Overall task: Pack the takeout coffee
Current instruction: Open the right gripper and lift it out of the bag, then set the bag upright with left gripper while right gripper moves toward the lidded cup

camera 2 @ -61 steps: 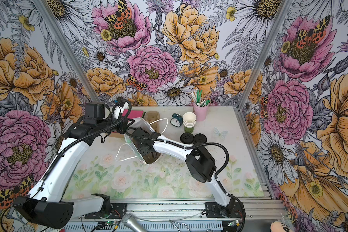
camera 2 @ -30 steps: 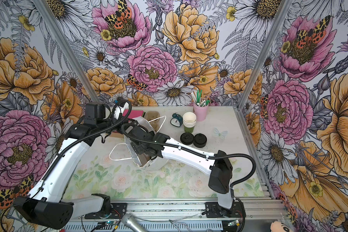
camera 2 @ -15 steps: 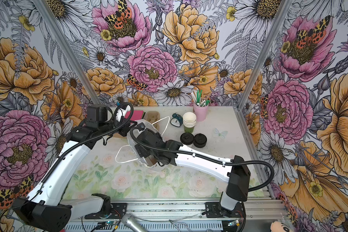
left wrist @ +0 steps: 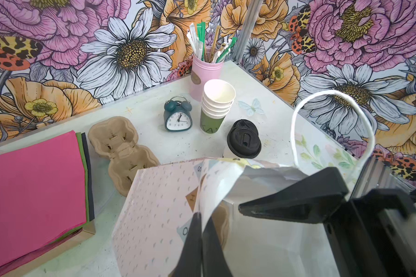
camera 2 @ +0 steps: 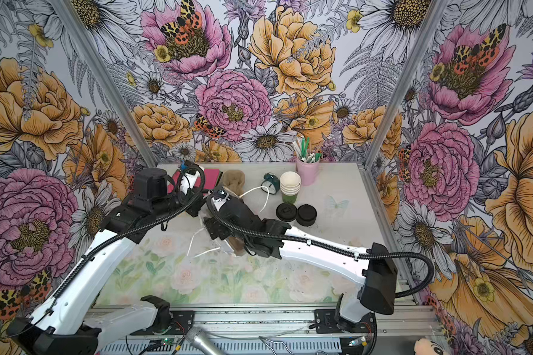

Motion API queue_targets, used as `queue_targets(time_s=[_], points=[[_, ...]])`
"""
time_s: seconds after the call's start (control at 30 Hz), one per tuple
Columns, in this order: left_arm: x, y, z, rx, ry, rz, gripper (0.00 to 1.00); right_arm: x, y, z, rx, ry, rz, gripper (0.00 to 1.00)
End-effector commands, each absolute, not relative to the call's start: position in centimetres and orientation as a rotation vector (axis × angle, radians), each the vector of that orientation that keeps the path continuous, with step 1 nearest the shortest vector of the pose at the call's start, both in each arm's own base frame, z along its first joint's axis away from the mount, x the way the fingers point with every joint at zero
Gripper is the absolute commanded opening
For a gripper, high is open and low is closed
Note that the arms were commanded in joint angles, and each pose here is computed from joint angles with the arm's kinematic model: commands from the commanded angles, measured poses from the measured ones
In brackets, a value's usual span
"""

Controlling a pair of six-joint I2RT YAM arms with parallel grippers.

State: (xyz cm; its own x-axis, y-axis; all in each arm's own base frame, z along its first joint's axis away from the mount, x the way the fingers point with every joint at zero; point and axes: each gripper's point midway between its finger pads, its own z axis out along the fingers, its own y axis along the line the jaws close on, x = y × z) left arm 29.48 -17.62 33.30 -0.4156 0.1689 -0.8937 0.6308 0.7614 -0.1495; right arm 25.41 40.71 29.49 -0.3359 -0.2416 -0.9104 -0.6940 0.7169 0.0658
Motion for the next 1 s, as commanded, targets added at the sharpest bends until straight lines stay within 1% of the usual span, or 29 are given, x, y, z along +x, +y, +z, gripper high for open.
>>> queue_targets(time_s=[0.0,0.13,0.37,0.6,0.77,0.97], points=[[29.1,-17.2,34.8,0.564,1.882,-0.566,0.00,24.4,40.7,32.8,-0.720,1.790,0.648,0.88],[28.2,-17.0,35.0,0.573,1.822,-0.569,0.00,23.5,39.9,33.9,-0.727,1.732,0.689,0.85],[27.8,-16.7,35.0,0.573,1.787,-0.560,0.00,21.5,37.5,37.1,-0.710,1.544,0.778,0.82],[28.1,-16.8,35.4,0.563,1.776,-0.571,0.00,20.5,36.5,39.6,-0.704,1.452,0.816,0.83],[27.5,-16.8,36.4,0.564,1.738,-0.590,0.00,21.4,34.6,40.8,-0.648,1.425,0.719,0.84],[26.8,-16.8,37.0,0.540,1.695,-0.618,0.00,24.5,31.0,40.3,-0.548,1.518,0.625,0.84]])
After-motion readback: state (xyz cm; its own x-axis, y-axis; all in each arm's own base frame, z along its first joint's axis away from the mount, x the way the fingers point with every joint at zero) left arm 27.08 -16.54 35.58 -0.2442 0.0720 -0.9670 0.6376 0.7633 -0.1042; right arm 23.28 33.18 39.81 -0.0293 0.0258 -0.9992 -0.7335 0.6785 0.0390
